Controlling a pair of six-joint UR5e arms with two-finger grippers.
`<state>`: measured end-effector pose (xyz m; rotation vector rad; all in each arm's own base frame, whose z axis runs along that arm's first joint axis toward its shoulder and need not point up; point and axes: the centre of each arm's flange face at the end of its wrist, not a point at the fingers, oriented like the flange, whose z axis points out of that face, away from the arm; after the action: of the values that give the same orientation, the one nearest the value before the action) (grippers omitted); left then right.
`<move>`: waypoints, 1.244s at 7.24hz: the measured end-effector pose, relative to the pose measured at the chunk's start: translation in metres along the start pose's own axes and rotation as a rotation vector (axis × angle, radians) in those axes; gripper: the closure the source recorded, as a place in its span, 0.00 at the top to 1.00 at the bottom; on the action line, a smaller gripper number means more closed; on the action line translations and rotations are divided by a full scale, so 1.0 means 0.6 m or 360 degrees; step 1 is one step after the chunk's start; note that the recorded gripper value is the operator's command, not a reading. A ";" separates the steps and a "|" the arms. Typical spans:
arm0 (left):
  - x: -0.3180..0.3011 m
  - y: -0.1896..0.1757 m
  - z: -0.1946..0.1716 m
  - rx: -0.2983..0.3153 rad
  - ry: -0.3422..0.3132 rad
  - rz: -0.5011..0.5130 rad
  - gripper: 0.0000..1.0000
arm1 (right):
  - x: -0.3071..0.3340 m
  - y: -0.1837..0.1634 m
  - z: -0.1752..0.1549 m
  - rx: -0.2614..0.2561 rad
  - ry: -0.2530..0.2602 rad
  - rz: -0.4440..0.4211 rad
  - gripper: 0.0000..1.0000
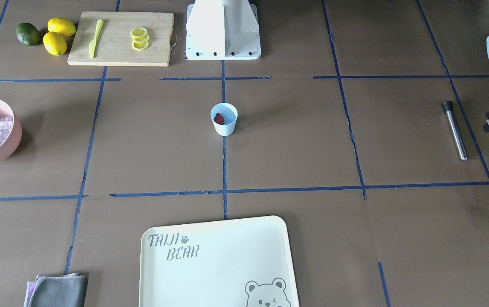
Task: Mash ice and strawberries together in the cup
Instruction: 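Move the empty left gripper back toward the white dish rack, then grasp the metal pestle lying near the rack with the left gripper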
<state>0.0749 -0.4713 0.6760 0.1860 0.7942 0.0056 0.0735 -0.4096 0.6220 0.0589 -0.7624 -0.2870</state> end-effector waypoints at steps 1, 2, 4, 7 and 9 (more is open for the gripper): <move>0.011 0.010 0.038 -0.0007 -0.0017 0.0015 1.00 | 0.000 0.000 0.000 0.0000 0.0000 0.0000 1.00; 0.018 0.017 0.063 -0.0022 -0.0022 0.0033 1.00 | 0.000 0.000 0.000 -0.0001 0.0001 0.0000 1.00; 0.030 0.028 0.090 -0.0063 -0.0023 0.0064 1.00 | 0.001 0.001 0.001 -0.0003 0.0002 0.0000 1.00; 0.042 0.030 0.113 -0.0101 -0.0021 0.0089 0.97 | 0.002 0.003 0.002 -0.0006 0.0002 0.0002 1.00; 0.050 0.028 0.126 -0.0119 -0.0019 0.0104 0.59 | 0.003 0.006 0.004 -0.0010 0.0000 0.0004 1.00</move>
<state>0.1506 -0.4652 0.7096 0.1410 0.7742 0.0958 0.0736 -0.4067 0.6253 0.0522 -0.7613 -0.2867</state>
